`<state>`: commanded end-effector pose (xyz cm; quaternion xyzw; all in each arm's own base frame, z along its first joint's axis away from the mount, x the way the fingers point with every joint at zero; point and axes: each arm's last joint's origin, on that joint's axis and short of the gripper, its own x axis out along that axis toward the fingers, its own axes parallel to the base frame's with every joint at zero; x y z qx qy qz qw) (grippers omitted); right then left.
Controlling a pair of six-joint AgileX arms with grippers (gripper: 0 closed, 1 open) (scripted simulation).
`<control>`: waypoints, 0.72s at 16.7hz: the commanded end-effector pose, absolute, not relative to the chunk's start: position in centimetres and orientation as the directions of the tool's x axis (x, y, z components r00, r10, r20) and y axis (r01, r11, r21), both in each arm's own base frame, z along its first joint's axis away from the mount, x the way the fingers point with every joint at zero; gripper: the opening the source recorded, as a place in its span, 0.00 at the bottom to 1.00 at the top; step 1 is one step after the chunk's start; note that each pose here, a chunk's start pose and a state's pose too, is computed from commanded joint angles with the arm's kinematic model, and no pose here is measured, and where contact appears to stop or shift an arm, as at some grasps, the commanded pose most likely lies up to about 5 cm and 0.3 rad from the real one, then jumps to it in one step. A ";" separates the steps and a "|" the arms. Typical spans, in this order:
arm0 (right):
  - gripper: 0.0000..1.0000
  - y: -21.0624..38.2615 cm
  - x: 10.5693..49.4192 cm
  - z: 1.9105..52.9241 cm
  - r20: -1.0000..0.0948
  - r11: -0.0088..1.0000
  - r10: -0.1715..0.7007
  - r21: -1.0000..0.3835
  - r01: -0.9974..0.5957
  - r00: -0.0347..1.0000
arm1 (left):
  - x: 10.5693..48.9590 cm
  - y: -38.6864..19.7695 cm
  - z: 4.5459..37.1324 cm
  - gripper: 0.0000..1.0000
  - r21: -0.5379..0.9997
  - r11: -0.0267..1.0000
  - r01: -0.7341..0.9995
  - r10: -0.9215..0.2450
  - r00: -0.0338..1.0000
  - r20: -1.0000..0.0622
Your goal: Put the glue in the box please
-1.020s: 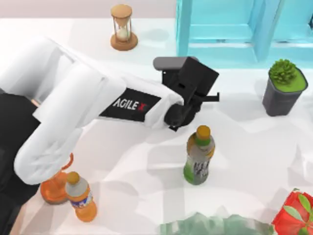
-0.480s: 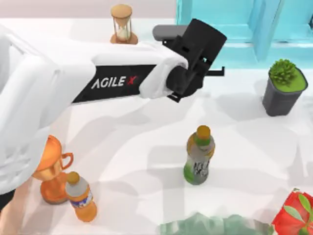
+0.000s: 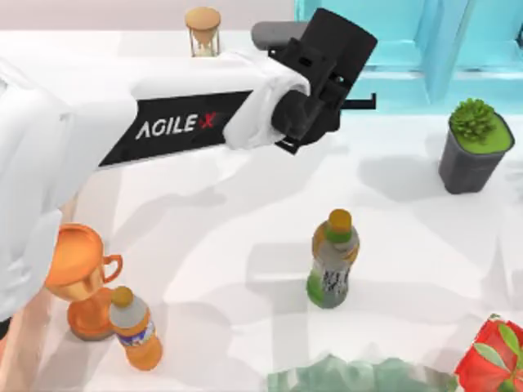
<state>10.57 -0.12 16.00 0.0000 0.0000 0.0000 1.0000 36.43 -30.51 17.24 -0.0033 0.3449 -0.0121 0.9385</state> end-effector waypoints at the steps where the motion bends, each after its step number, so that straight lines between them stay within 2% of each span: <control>1: 1.00 -0.1 10.6 16.0 0.000 1.000 0.000 0.000 0.000 1.000 | 36.7 -29.6 17.6 0.00 -0.014 1.000 0.022 -0.025 0.758 -0.652; 4: 1.00 -0.1 10.6 16.0 0.000 1.000 0.000 0.000 0.000 1.000 | 38.3 -24.1 18.9 0.00 -0.010 1.000 0.019 -0.021 0.737 -0.675; 7: 1.00 -0.1 10.6 16.0 0.000 1.000 0.000 0.000 0.000 1.000 | 39.1 -15.4 20.5 0.00 -0.010 1.000 0.009 -0.013 0.711 -0.704; 9: 1.00 -0.1 10.6 16.0 0.000 1.000 0.000 0.000 0.000 1.000 | 38.1 -9.1 21.4 0.00 -0.015 1.000 0.013 -0.019 0.694 -0.719; 12: 1.00 -0.1 10.6 16.0 0.000 1.000 0.000 0.000 0.000 1.000 | 34.1 -0.5 21.9 0.00 -0.028 0.999 0.028 -0.039 0.682 -0.730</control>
